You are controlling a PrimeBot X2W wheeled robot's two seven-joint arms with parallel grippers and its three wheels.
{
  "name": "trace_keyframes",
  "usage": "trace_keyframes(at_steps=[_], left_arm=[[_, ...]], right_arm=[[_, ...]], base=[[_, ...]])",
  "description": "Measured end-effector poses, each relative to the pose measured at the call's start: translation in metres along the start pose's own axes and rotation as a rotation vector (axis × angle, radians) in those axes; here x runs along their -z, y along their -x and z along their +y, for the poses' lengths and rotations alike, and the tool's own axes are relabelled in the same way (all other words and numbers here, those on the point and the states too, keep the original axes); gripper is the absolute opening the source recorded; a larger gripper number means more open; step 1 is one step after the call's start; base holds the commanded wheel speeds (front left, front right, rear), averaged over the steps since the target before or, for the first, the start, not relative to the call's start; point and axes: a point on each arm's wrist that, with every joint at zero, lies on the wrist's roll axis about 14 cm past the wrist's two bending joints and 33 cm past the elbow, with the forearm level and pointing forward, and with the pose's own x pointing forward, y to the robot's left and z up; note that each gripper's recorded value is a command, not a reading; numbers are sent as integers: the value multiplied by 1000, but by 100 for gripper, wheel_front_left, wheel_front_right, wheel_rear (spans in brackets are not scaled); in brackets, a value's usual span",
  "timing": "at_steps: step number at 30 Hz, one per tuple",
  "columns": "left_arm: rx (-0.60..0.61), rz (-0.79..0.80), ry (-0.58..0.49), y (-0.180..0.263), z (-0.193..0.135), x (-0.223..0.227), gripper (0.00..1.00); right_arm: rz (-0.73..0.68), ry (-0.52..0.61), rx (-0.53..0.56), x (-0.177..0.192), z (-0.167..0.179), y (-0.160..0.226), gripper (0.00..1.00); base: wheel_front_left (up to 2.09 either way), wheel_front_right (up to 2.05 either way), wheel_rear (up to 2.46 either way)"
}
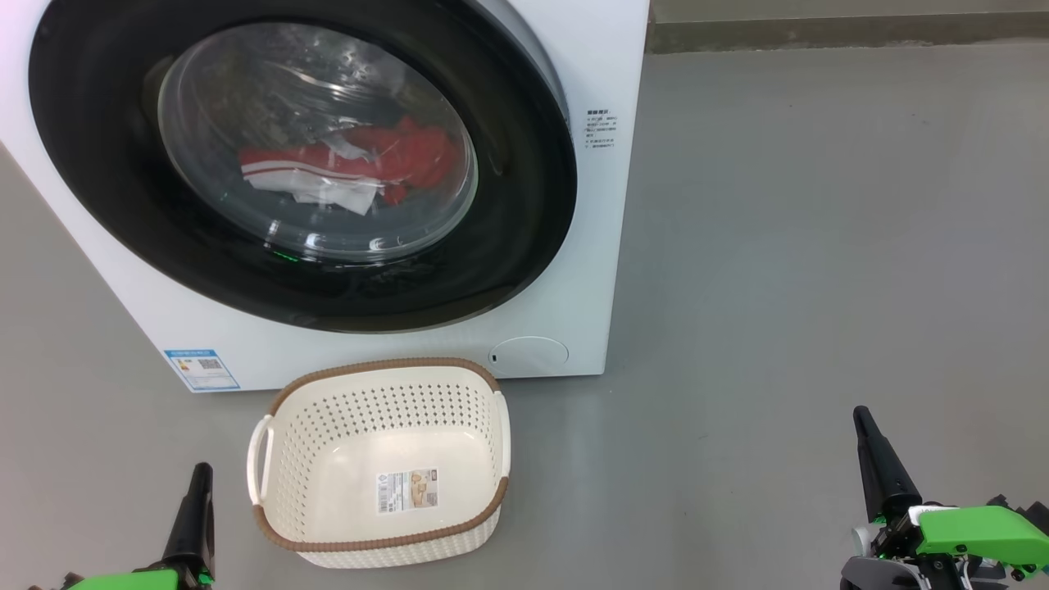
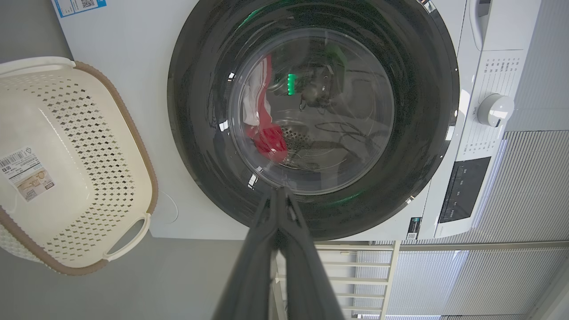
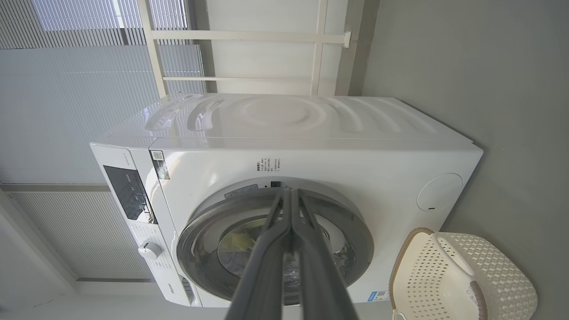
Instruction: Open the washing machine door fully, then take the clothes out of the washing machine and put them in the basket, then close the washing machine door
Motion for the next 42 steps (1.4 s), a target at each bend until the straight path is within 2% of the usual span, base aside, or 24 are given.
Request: trace_keyframes(at_steps=[27,28,33,42], left_arm=[[0,0,0,0,0,0,0],[-5,0,0,0,2,0,100],[-92,5,26,13,32,8,100],[-91,-4,-9,13,31,8,100]], right_arm=[[0,0,0,0,0,0,0],[-1,-1,4,0,-1,0,100],[-5,-15,85,1,-29,10,100],[-9,26,88,2,-29,11,100]], base=[[0,0,0],[0,0,0],[0,0,0],[0,0,0]])
